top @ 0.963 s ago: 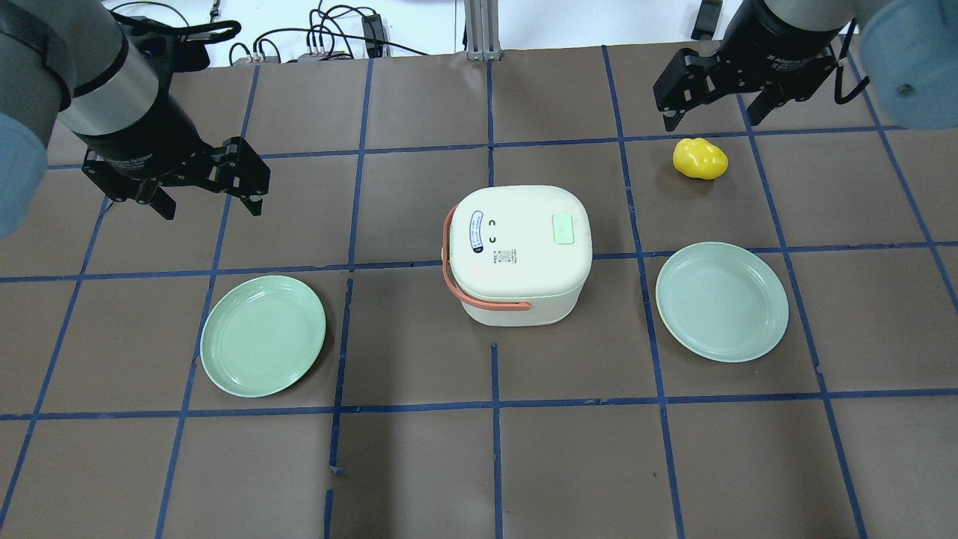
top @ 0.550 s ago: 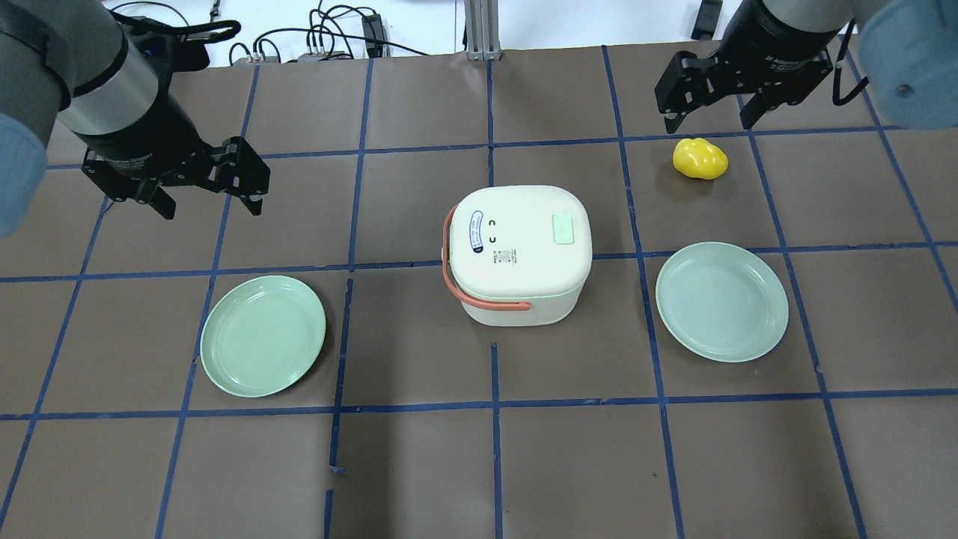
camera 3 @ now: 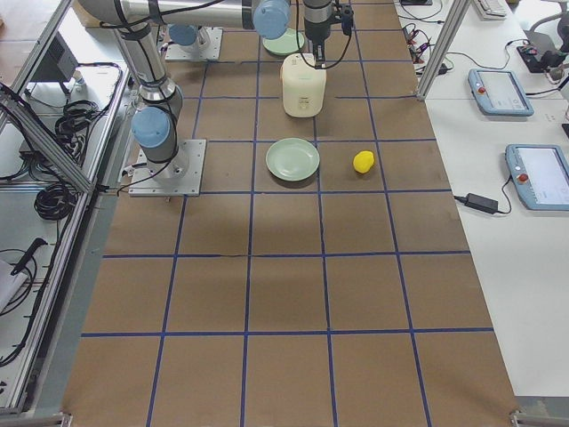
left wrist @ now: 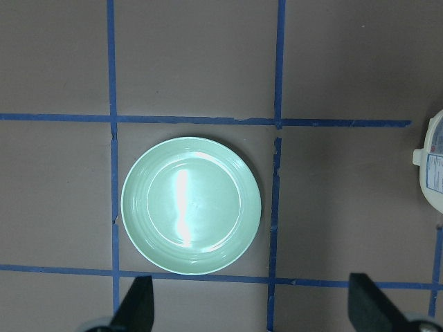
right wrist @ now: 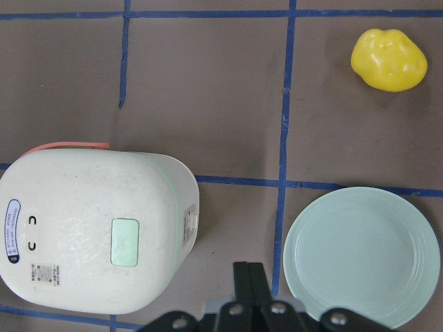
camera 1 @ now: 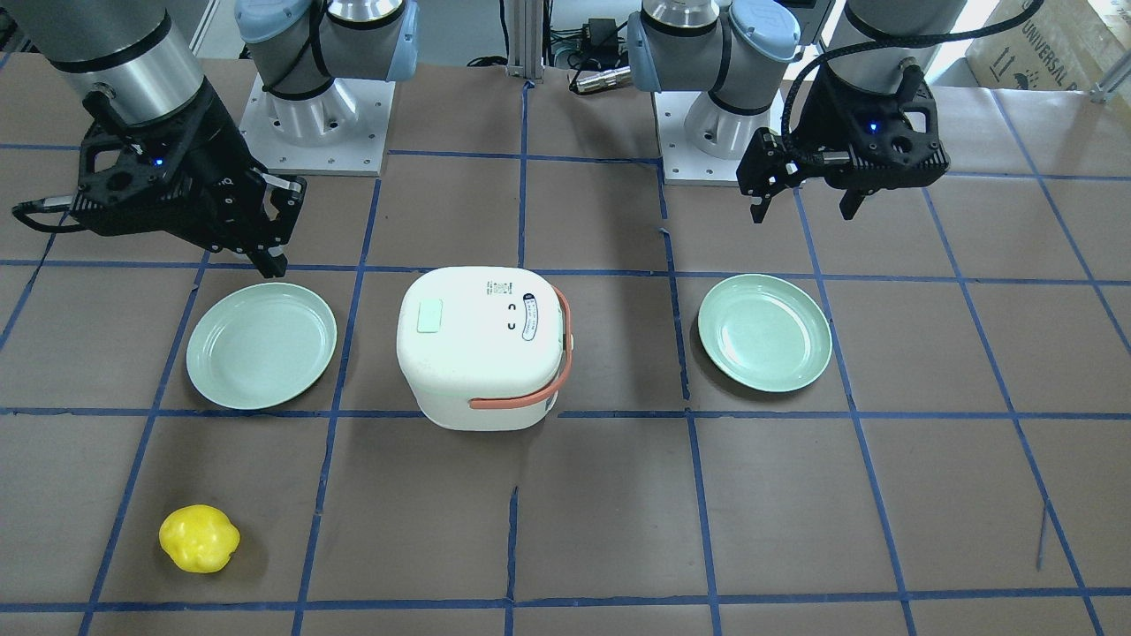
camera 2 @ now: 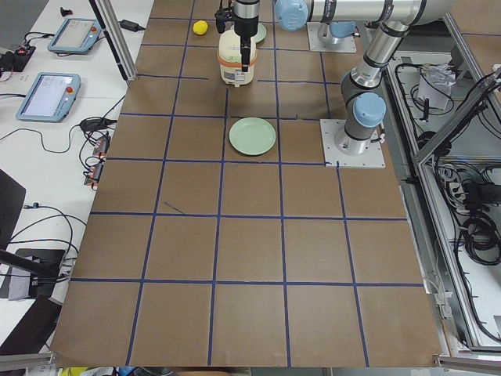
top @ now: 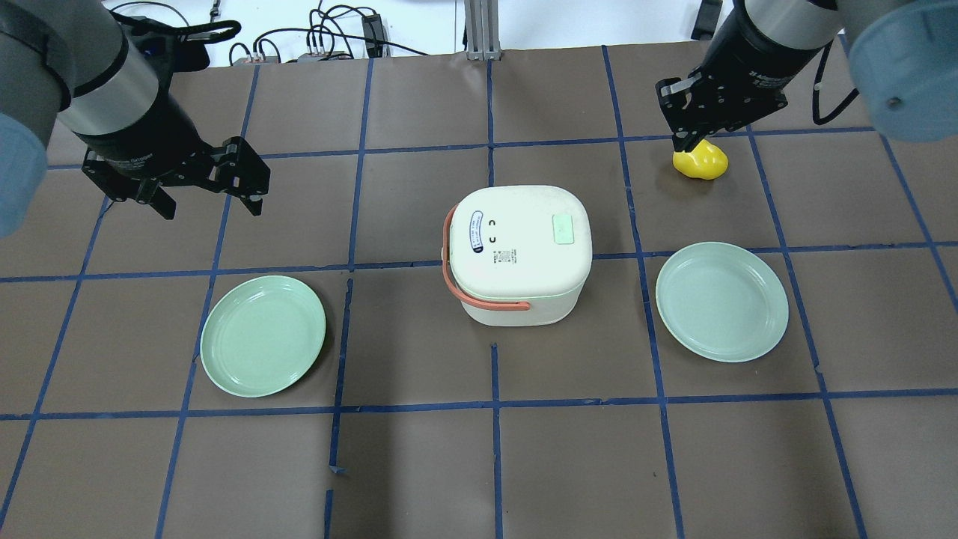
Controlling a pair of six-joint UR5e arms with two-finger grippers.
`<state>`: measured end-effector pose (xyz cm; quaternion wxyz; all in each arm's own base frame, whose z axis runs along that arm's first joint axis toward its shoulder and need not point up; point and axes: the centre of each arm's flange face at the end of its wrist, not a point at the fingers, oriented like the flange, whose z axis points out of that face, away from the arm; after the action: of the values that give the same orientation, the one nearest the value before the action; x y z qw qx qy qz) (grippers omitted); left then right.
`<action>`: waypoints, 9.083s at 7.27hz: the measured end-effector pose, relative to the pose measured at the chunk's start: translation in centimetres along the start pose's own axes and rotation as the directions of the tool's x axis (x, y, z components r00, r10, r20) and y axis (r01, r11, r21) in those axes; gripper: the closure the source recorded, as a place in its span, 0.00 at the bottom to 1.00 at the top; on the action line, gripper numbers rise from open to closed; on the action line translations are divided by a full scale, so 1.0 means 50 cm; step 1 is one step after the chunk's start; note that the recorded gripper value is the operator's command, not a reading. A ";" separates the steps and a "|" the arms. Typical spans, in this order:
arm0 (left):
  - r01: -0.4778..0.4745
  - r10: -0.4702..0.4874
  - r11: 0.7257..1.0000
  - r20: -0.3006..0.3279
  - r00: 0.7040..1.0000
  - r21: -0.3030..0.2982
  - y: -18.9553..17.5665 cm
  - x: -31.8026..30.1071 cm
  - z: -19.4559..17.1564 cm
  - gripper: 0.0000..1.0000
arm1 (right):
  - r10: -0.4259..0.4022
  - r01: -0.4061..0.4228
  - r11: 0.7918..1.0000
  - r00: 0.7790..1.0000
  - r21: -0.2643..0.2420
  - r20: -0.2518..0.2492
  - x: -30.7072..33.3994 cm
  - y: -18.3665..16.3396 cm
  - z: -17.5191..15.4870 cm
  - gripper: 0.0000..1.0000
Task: Press rice cooker button
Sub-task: 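Move the right gripper over the rice cooker's green button, then press down on the green button with the closed right gripper, then lift the right gripper away as the cooker lid springs open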
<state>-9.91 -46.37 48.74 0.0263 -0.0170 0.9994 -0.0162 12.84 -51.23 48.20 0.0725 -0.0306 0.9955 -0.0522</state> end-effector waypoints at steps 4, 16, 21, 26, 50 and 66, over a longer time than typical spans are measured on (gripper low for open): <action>0.000 0.000 1.000 0.000 1.000 0.000 0.000 0.000 0.000 0.00 | -0.023 0.028 0.998 0.994 -0.049 0.103 -0.047 0.032 0.058 0.95; 0.000 0.000 1.000 0.000 1.000 -0.001 0.000 0.000 0.000 0.00 | -0.030 0.054 0.997 0.939 -0.061 0.341 -0.101 0.011 0.198 0.92; 0.000 0.000 1.000 0.000 1.000 0.000 0.000 0.000 -0.001 0.00 | -0.054 0.083 0.994 0.933 -0.065 0.355 -0.095 0.016 0.232 0.92; 0.000 0.000 1.000 0.000 1.000 -0.001 0.000 0.000 0.001 0.00 | -0.066 0.091 0.994 0.931 -0.053 0.358 -0.091 0.034 0.260 0.92; -0.001 0.001 1.000 0.000 1.000 -0.001 0.000 0.000 0.000 0.00 | -0.140 0.130 0.990 0.922 0.052 0.361 -0.079 0.034 0.295 0.98; -0.001 0.001 1.000 0.000 1.000 0.000 0.000 0.000 0.000 0.00 | -0.164 0.158 0.986 0.946 0.047 0.281 -0.092 0.091 0.150 0.13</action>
<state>-9.91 -46.35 48.75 0.0263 -0.0167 0.9994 -0.0160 18.26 -47.14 40.98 0.2103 -0.1180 0.9683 -0.0648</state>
